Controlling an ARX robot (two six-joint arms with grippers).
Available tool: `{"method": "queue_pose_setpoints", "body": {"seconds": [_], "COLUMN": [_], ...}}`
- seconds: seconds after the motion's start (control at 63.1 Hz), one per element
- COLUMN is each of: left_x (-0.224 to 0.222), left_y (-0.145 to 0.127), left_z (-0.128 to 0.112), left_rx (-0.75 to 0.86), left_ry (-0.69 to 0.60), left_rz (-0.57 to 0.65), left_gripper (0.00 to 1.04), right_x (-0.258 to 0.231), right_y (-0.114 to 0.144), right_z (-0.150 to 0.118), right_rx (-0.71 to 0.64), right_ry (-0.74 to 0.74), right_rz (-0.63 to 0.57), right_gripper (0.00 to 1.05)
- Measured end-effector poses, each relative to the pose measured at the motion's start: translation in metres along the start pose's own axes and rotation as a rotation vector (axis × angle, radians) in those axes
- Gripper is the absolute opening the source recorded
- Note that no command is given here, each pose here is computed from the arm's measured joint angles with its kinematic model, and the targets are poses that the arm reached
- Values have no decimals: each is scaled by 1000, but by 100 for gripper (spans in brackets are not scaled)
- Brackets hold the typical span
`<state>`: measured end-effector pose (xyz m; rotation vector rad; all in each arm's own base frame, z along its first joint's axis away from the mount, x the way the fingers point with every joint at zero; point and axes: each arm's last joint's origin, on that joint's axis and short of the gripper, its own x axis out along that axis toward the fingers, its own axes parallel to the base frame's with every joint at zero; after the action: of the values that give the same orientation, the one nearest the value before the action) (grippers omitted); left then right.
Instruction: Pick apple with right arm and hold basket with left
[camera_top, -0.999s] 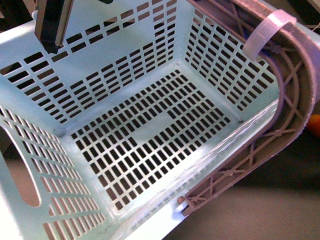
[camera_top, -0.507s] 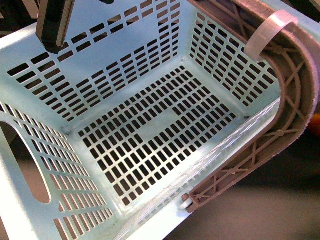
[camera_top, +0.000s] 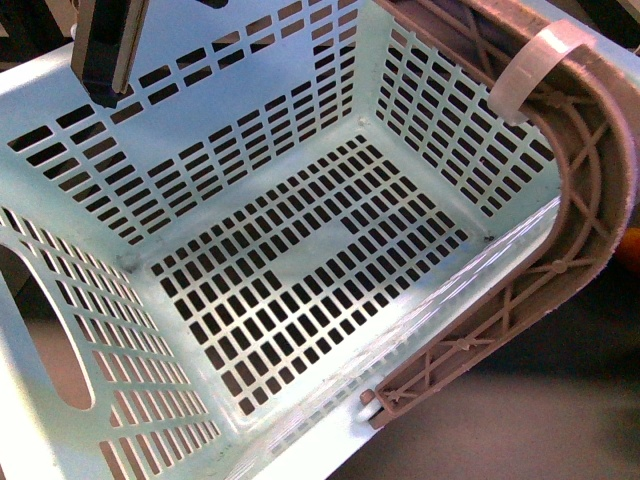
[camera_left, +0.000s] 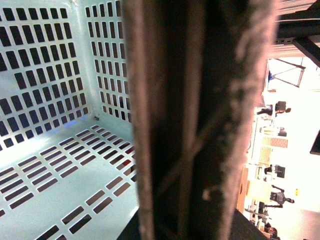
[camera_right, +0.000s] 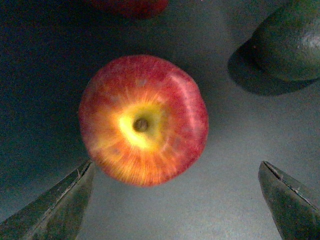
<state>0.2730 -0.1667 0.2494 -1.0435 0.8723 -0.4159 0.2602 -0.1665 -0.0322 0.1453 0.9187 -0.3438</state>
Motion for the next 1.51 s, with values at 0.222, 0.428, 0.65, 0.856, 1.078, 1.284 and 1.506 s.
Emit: {"method": "queue_pose_setpoints", "body": {"seconds": [0.222,0.428,0.65,0.856,1.078,1.284,1.506], "left_x": [0,0,0,0,0,0,0], "left_y": [0,0,0,0,0,0,0], "left_z": [0,0,0,0,0,0,0], "left_rx": [0,0,0,0,0,0,0], "left_ry": [-2,-2,-2,-3,-2,-3,-2], "left_rz": [1,1,1,1,1,1,1], "left_gripper": [6,6,6,6,6,6,6], "right_x": [16,27,26,8,-72,-151,-218], "right_y": [6,11,12,10,21,53,102], "right_z": [6,3,2,-2,25,61,92], "right_rx": [10,18,44,58,-3,-77,-110], "right_ry": [15,43,45,38,-130,-320,-504], "right_rz": [25,21,25,57,216,347,481], "right_gripper": [96,96,75,70,70,70,70]}}
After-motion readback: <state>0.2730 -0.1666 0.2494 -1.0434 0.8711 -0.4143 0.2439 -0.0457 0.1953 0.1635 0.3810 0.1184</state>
